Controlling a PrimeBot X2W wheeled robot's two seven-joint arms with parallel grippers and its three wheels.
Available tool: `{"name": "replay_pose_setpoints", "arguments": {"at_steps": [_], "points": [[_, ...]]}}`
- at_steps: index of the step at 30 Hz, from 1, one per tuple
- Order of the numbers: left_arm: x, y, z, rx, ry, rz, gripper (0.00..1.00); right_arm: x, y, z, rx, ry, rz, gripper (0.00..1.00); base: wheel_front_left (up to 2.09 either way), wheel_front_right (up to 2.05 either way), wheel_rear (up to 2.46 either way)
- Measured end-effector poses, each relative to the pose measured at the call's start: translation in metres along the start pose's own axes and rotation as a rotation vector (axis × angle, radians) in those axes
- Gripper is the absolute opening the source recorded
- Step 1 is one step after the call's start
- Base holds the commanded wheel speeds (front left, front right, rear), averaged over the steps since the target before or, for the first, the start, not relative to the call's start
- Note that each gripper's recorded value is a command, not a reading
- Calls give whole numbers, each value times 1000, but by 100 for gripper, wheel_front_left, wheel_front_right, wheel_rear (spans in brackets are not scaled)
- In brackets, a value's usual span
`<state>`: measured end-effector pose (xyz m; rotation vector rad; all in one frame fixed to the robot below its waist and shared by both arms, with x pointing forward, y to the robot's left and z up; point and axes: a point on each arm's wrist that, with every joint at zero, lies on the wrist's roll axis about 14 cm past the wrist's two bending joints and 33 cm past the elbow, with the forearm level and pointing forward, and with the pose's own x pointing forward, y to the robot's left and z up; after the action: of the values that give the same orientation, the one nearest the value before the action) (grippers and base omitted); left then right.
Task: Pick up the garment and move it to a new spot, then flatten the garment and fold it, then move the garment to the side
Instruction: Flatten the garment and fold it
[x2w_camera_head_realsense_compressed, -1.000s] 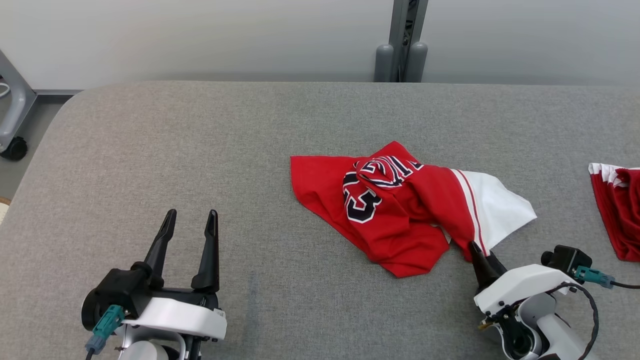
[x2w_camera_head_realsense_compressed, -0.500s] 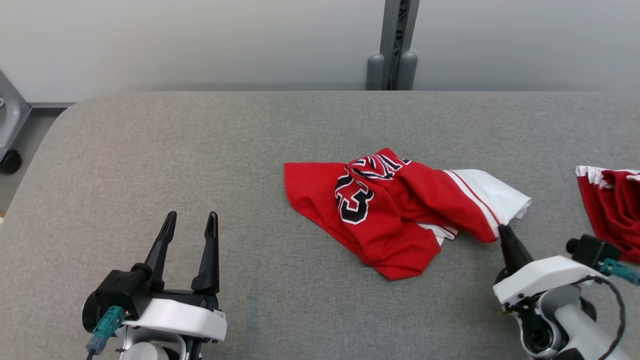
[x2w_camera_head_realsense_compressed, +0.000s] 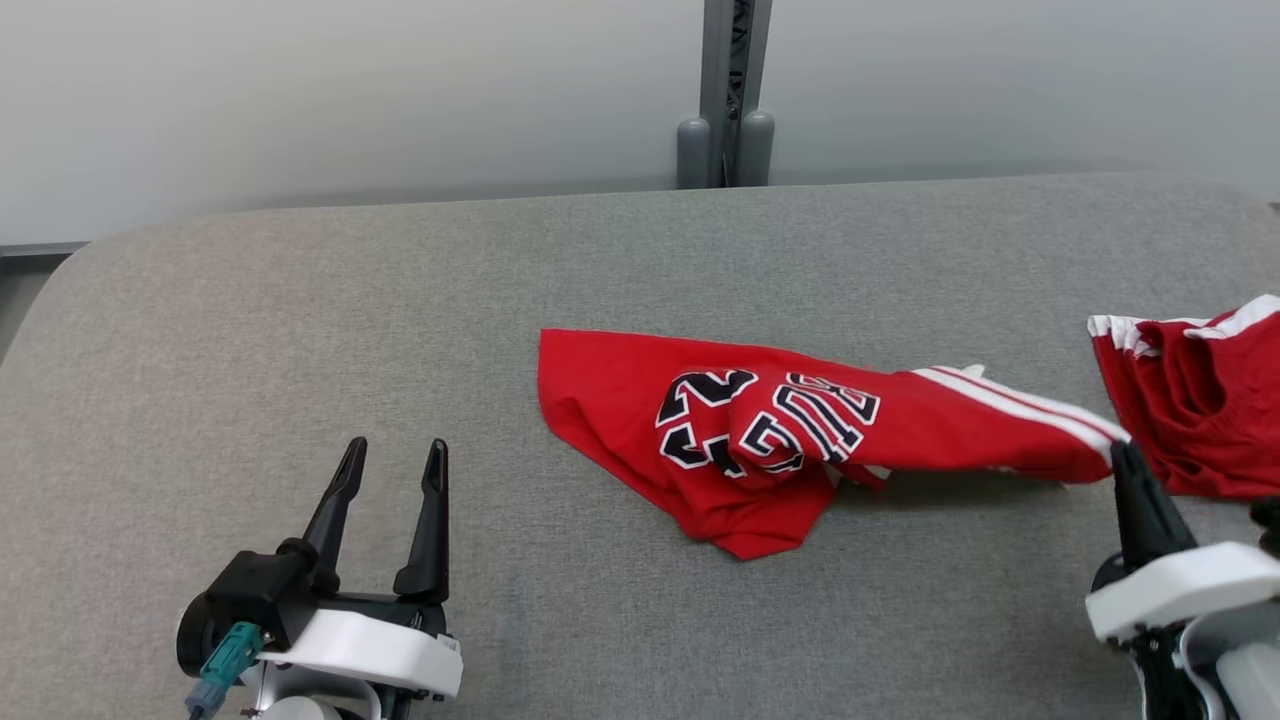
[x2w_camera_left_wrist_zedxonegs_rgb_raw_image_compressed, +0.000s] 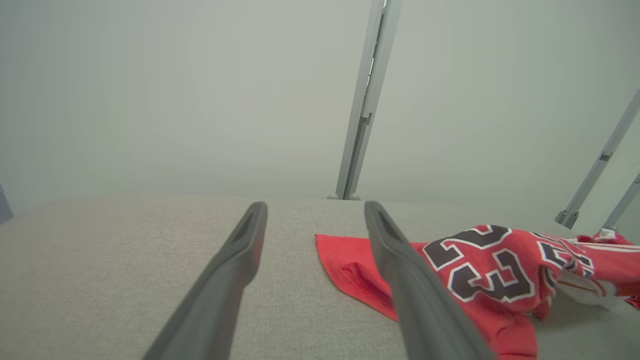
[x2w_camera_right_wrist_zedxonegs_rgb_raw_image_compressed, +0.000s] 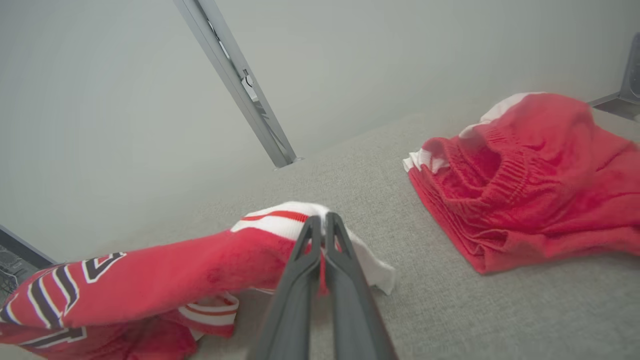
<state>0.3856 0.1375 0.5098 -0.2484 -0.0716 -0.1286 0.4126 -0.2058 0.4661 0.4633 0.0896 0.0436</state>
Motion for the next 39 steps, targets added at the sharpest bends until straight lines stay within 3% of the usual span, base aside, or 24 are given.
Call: {"name": "replay_pose_setpoints", "arguments": {"at_steps": [12, 24, 25, 26, 27, 28, 39], "points": [[8, -11, -10, -6, 27, -35, 100, -63, -37, -74, -21, 216, -124, 0, 0, 0, 0], [15, -17, -17, -15, 47, -55, 100, -82, -47, -111, -39, 367, -163, 0, 0, 0, 0], [15, -17, -18, -16, 49, -55, 100, -81, -47, -112, -38, 369, -163, 12, 0, 0, 0], [15, -17, -18, -16, 49, -55, 100, -80, -45, -113, -37, 367, -161, 36, 0, 0, 0], [15, -17, -18, -18, 48, -56, 100, -78, -44, -112, -35, 358, -160, 91, 0, 0, 0], [15, -17, -17, -19, 46, -55, 100, -76, -43, -111, -34, 352, -157, 100, 0, 0, 0], [14, -12, -14, -12, 39, -44, 100, -39, -23, -71, -57, 201, -88, 100, 0, 0, 0]]}}
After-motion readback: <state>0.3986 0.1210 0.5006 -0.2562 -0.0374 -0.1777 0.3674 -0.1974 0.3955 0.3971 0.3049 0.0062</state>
